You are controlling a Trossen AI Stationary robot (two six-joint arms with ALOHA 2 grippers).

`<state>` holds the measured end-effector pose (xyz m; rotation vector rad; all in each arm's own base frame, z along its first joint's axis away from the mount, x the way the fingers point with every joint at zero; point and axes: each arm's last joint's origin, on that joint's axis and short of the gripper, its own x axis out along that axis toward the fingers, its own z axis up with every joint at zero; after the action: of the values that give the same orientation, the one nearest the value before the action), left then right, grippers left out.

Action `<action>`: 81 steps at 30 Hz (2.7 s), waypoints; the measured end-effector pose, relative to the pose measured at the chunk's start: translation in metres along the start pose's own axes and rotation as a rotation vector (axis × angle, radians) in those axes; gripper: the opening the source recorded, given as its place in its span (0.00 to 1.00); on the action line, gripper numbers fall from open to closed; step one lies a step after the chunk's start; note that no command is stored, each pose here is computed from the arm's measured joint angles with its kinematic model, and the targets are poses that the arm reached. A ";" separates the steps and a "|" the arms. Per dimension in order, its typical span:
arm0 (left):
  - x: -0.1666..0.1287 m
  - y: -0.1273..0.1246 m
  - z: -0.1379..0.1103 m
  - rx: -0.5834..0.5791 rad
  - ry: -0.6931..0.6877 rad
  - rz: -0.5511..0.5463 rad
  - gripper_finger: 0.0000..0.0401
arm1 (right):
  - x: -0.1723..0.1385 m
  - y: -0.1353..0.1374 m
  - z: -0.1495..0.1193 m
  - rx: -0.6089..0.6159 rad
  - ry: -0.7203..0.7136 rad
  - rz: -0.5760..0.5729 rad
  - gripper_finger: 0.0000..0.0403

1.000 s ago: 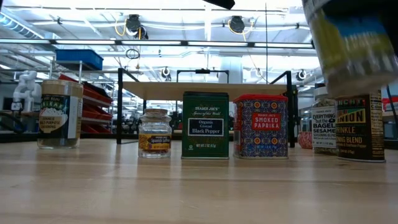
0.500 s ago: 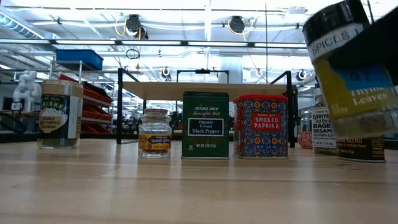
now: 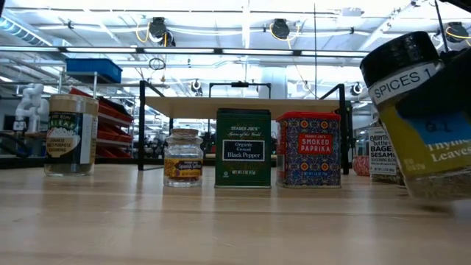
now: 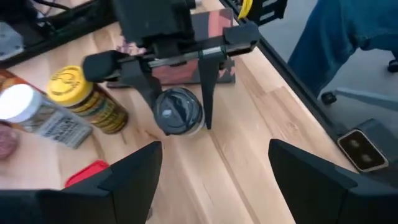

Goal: Shelf spices
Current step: Put the dark yellow spice bottle into the center of the table

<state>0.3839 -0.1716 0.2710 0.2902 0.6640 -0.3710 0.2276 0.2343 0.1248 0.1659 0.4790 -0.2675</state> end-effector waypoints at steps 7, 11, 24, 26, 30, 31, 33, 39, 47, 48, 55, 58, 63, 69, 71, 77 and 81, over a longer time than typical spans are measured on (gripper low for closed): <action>0.037 -0.005 -0.013 0.002 0.014 -0.023 0.76 | 0.000 0.000 -0.001 -0.007 0.005 -0.002 0.51; 0.051 -0.007 -0.018 0.001 0.015 -0.022 0.76 | 0.000 0.000 -0.002 -0.011 0.007 -0.002 0.52; 0.058 0.017 -0.018 -0.003 -0.030 0.094 0.76 | -0.002 0.001 -0.003 -0.019 0.007 0.003 0.64; 0.058 0.019 -0.018 0.003 -0.032 0.094 0.76 | -0.003 0.002 -0.004 -0.021 0.007 0.008 0.65; 0.058 0.019 -0.016 0.009 -0.045 0.094 0.76 | -0.003 0.002 -0.003 -0.028 -0.002 0.004 0.65; 0.058 0.019 -0.016 0.009 -0.046 0.093 0.76 | -0.003 0.002 -0.003 -0.033 -0.009 0.002 0.65; 0.058 0.019 -0.016 0.009 -0.046 0.092 0.76 | -0.004 0.003 -0.001 -0.039 -0.032 0.003 0.65; 0.057 0.011 -0.015 0.019 -0.048 0.088 0.76 | -0.011 0.002 0.013 -0.065 -0.093 -0.023 0.65; 0.035 0.002 -0.003 0.047 -0.062 0.200 0.76 | -0.032 -0.007 0.042 -0.051 -0.122 -0.012 0.65; 0.030 0.001 0.000 0.046 -0.076 0.203 0.76 | -0.036 -0.008 0.047 -0.043 -0.125 -0.009 0.65; 0.013 0.003 0.007 -0.019 -0.099 0.196 0.76 | -0.068 -0.027 0.081 -0.004 -0.093 0.072 0.65; 0.011 0.006 0.010 -0.038 -0.103 0.148 0.76 | -0.086 -0.038 0.092 0.024 -0.026 0.151 0.65; 0.005 0.026 0.023 -0.177 -0.198 -0.011 0.76 | -0.113 -0.057 0.097 0.090 0.055 0.197 0.65; 0.005 0.042 0.022 -0.198 -0.215 -0.008 0.73 | -0.124 -0.059 0.091 0.147 0.137 0.236 0.65; 0.005 0.042 0.022 -0.201 -0.215 0.001 0.72 | -0.118 -0.054 0.083 0.134 0.180 0.234 0.64; 0.005 0.035 0.023 -0.200 -0.205 0.016 0.71 | -0.094 -0.036 0.056 0.054 0.259 0.189 0.63; 0.005 0.029 0.019 -0.212 -0.159 0.040 0.71 | -0.078 -0.028 0.047 0.028 0.261 0.170 0.66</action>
<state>0.4104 -0.1539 0.2862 0.0711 0.5355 -0.2789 0.1733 0.2144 0.1999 0.2692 0.7159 -0.0859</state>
